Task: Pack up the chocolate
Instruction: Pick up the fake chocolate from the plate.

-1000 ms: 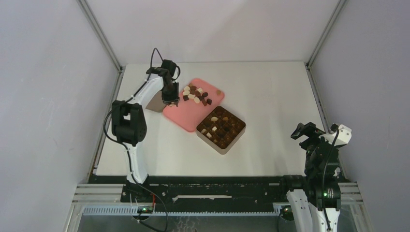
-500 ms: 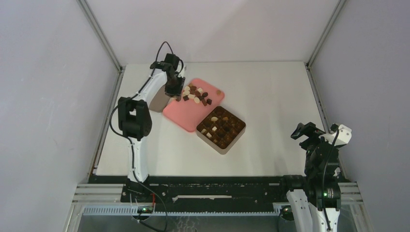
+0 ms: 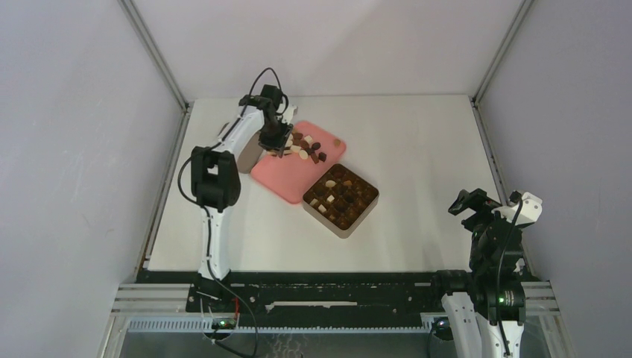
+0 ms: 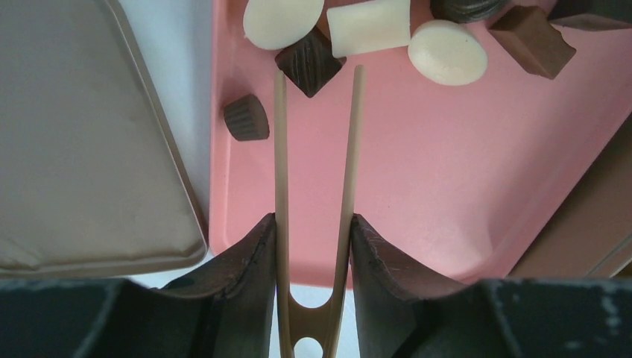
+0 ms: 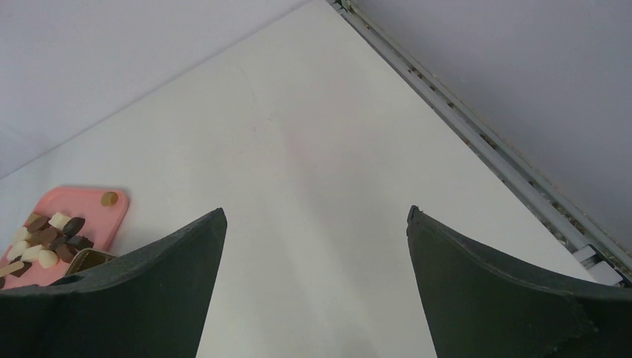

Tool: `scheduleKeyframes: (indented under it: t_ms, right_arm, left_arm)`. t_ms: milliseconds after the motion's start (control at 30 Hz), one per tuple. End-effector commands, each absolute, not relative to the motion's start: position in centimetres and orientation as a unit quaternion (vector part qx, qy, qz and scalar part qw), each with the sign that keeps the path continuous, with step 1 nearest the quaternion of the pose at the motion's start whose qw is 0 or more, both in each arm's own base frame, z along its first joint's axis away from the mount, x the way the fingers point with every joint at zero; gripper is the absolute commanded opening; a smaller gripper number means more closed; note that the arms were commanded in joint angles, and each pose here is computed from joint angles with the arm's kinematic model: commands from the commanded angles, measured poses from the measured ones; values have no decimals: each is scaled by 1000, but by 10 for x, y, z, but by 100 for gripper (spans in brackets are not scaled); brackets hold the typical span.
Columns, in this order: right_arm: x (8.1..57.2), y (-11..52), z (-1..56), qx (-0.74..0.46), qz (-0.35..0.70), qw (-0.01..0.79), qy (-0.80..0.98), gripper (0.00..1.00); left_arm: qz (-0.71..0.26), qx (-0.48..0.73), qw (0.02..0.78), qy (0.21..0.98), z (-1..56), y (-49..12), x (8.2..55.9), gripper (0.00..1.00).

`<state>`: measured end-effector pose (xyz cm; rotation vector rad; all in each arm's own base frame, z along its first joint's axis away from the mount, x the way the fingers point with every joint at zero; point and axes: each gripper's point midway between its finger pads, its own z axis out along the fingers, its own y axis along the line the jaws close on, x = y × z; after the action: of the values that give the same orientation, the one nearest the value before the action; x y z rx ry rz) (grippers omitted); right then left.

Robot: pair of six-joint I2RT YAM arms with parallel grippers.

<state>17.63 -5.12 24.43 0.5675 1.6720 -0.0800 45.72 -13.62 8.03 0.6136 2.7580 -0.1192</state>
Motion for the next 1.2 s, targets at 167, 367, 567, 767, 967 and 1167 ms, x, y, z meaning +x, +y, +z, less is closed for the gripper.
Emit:
scheduleKeyframes:
  t_ms: [167, 367, 567, 767, 967, 1167]
  right_arm:
    - [180, -52, 251, 244, -38, 643, 724, 100]
    - [181, -52, 251, 244, -38, 643, 725, 100]
    - [181, -52, 251, 244, -37, 644, 724, 100]
    - [180, -52, 251, 243, -36, 644, 724, 100]
    - [180, -51, 252, 241, -35, 646, 723, 100]
    - [179, -51, 253, 240, -34, 648, 722, 100]
  left_arm:
    - [-10, 231, 186, 955, 90, -133, 482, 43]
    - [-23, 230, 183, 956, 85, -140, 481, 42]
    - [-16, 233, 177, 956, 88, -141, 473, 28]
    - [-17, 229, 182, 956, 106, -144, 454, 18]
    - [-17, 214, 178, 960, 117, -146, 430, 17]
    - [-16, 197, 179, 964, 129, -148, 407, 16]
